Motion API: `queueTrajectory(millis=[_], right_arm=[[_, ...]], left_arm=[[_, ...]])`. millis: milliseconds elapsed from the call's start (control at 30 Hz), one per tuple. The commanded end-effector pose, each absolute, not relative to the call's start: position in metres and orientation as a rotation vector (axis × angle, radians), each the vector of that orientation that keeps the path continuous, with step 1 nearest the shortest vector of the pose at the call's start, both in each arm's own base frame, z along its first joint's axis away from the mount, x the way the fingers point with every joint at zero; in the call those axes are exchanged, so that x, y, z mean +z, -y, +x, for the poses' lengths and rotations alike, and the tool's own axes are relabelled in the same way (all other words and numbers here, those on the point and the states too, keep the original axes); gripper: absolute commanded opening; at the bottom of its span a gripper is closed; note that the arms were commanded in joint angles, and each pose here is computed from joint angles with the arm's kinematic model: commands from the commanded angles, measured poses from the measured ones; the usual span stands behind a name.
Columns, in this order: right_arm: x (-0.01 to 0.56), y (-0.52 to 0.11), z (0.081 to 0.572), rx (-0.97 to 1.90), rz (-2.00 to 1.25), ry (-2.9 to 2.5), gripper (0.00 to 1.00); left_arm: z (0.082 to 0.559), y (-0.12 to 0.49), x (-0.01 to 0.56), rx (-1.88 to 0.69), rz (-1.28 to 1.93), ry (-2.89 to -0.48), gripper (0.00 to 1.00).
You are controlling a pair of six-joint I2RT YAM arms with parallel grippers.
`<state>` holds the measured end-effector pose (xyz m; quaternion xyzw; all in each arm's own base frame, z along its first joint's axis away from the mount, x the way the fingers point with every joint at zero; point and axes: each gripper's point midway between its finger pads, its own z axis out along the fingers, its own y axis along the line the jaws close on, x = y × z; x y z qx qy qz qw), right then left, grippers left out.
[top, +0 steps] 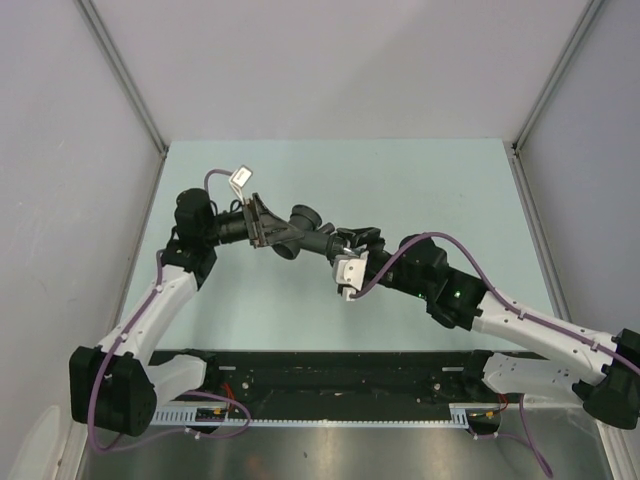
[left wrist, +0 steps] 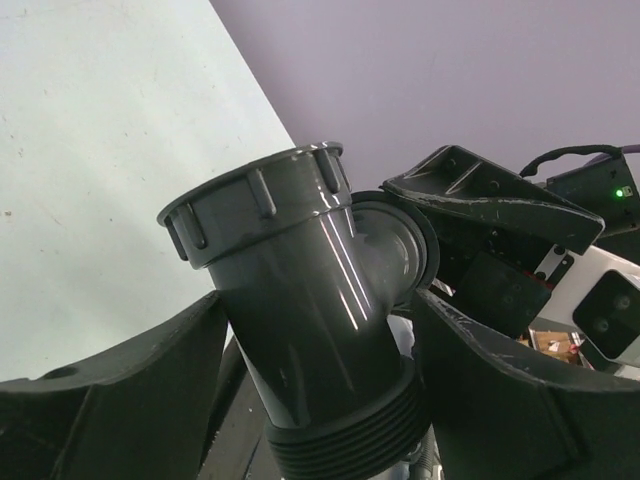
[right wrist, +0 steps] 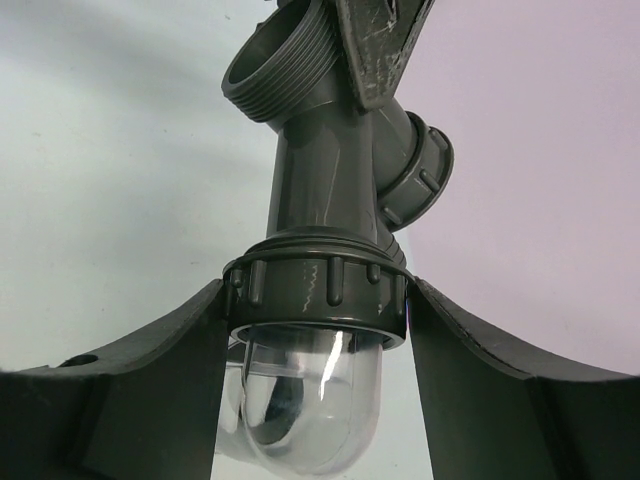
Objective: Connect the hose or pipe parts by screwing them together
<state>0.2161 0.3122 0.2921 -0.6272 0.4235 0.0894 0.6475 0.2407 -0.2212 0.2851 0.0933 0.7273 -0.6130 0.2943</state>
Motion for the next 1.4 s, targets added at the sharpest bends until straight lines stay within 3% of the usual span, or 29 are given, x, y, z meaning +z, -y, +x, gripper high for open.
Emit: queueTrajectory(millis=[0, 133, 500, 533, 833, 867, 900, 967, 1000, 1100, 1367], right_arm=[[0.328, -0.319, 0.215, 0.257, -1.32, -0.898, 0.0], [0.325, -0.317, 0.217, 0.347, -1.289, -0.948, 0.0], [0.34, -0.306, 0.202, 0.854, -1.135, -1.082, 0.0], [0.338, -0.304, 0.204, 0.899, -1.112, -1.12, 0.0], [0.337, -0.297, 0.193, 1.094, -1.112, -1.169, 0.0], [0.331, -0.296, 0.195, 1.061, -1.128, -1.181, 0.0], [0.329, -0.296, 0.196, 1.042, -1.133, -1.184, 0.0], [0.326, -0.292, 0.2, 0.962, -1.145, -1.176, 0.0], [0.327, -0.29, 0.203, 0.93, -1.145, -1.172, 0.0], [0.331, -0.282, 0.211, 0.811, -1.143, -1.142, 0.0], [0.306, -0.269, 0.249, 0.388, -1.203, -1.174, 0.0]], left_arm=[[0.226, 0.228, 0.291, -1.695, 0.349, -1.906, 0.74], [0.229, 0.228, 0.296, -1.65, 0.383, -1.847, 0.47], [0.213, 0.231, 0.312, -1.224, 0.723, -1.382, 0.13], [0.206, 0.238, 0.312, -1.216, 0.771, -1.347, 0.03], [0.21, 0.239, 0.3, -0.985, 0.757, -1.242, 0.01], [0.216, 0.237, 0.301, -0.988, 0.7, -1.27, 0.05], [0.219, 0.235, 0.304, -0.989, 0.66, -1.282, 0.27], [0.225, 0.23, 0.311, -1.026, 0.557, -1.327, 0.51], [0.229, 0.227, 0.31, -1.034, 0.521, -1.359, 0.7], [0.229, 0.223, 0.319, -1.11, 0.442, -1.424, 0.85], [0.23, 0.202, 0.34, -1.176, 0.204, -1.639, 0.88]])
